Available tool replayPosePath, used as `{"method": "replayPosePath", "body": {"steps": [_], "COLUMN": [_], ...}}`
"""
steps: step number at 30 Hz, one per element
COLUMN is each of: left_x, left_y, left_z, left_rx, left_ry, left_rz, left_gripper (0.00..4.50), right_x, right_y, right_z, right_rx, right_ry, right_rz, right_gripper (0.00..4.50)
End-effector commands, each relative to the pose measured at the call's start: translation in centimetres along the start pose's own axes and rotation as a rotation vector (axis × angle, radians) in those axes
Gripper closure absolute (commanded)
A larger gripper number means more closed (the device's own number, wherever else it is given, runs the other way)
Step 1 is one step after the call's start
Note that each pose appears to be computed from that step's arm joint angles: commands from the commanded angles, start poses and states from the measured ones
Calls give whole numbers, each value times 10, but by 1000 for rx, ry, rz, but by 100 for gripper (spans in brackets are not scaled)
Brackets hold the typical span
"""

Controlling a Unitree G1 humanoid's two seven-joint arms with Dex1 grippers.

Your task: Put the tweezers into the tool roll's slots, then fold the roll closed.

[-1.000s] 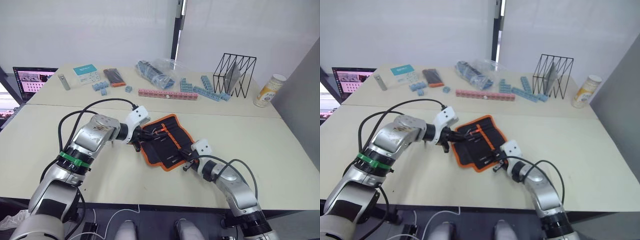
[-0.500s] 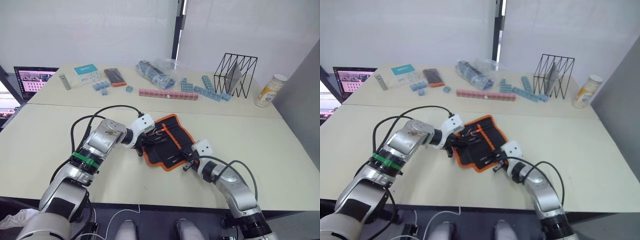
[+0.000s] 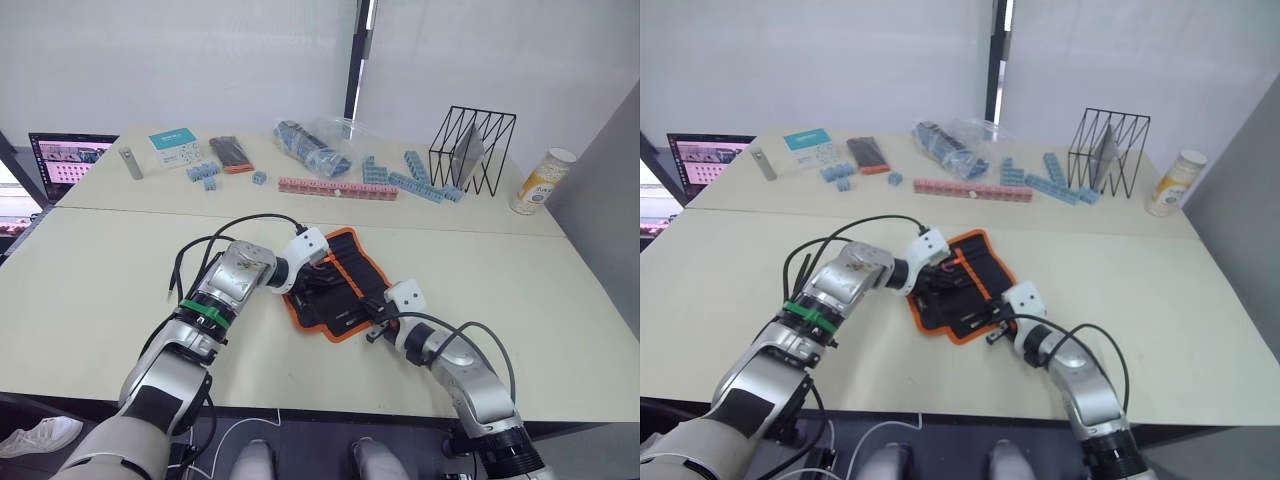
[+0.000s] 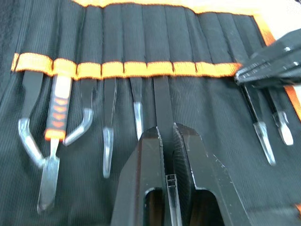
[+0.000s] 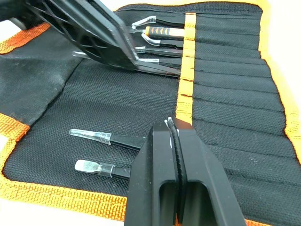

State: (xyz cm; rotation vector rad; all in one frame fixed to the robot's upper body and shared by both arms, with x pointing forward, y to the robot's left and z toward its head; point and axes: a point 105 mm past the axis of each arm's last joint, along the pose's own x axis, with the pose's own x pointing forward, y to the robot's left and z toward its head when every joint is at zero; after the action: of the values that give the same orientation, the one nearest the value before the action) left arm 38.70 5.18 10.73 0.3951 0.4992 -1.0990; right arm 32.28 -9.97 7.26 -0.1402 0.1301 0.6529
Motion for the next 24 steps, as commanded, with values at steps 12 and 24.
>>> {"method": "replayPosePath", "body": {"steps": [12, 24], "left_x": [30, -16], "left_y": [1, 18], "left_z": [38, 31], "left_rx": [72, 37], "left_ry": [-110, -175], "left_rz": [-18, 21], "left_gripper": [447, 176], "right_x": [-5, -4], "right_y": [-3, -6], "right_z": [-21, -21], "right_rx": [21, 14], "right_ry": [84, 85], "right_rz": [-27, -30], "right_gripper": [450, 450]}}
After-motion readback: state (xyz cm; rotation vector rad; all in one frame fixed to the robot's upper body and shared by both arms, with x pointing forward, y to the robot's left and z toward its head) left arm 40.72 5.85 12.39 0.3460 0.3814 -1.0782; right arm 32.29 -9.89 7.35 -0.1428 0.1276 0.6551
